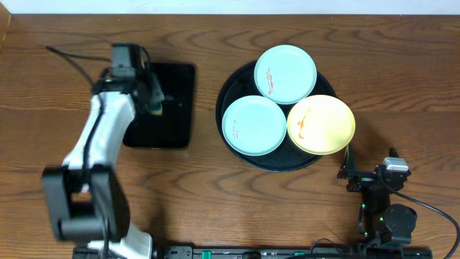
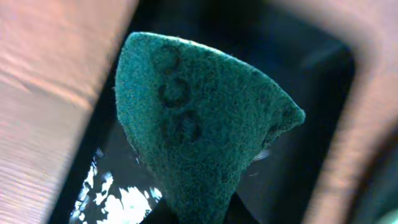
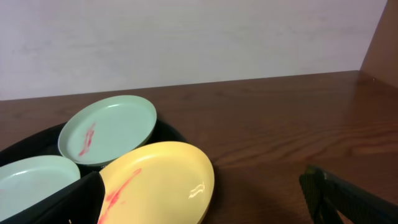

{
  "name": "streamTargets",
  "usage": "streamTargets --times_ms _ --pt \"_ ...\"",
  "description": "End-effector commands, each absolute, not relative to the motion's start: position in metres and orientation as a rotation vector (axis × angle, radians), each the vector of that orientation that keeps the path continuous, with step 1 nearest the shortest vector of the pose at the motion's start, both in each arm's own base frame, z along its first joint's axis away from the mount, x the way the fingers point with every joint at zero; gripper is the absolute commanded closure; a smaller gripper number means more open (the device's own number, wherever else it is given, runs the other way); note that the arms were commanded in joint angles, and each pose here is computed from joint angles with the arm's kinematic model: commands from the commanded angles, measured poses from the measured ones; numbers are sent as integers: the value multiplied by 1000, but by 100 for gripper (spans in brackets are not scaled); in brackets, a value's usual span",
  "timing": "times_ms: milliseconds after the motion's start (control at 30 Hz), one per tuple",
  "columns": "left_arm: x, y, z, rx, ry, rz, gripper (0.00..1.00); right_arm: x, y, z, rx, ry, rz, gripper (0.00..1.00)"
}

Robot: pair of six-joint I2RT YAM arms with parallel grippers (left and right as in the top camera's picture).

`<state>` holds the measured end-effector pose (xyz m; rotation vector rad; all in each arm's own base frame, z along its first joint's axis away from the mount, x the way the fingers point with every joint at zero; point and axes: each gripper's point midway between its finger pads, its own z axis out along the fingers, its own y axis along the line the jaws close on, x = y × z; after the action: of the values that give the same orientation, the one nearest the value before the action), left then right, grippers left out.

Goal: Clean dirty plates on tray and stack at the side
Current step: 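Carry the sponge with the left gripper onto the lower pale green plate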

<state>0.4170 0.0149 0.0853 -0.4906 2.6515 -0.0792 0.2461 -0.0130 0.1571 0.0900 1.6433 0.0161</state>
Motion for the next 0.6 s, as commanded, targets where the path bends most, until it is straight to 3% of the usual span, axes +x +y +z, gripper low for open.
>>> streamTargets --times_ms 0,167,333,567 --pt "422 18 95 -490 2623 -66 93 246 -17 157 95 1642 -2 1" --pt "429 18 174 -458 2445 -105 93 246 -17 157 95 1642 -2 1" --pt "405 -4 280 -357 2188 -286 93 246 -17 157 95 1642 -2 1" --pt "360 -35 342 -419 2044 -543 92 246 -17 157 95 1643 -2 1"
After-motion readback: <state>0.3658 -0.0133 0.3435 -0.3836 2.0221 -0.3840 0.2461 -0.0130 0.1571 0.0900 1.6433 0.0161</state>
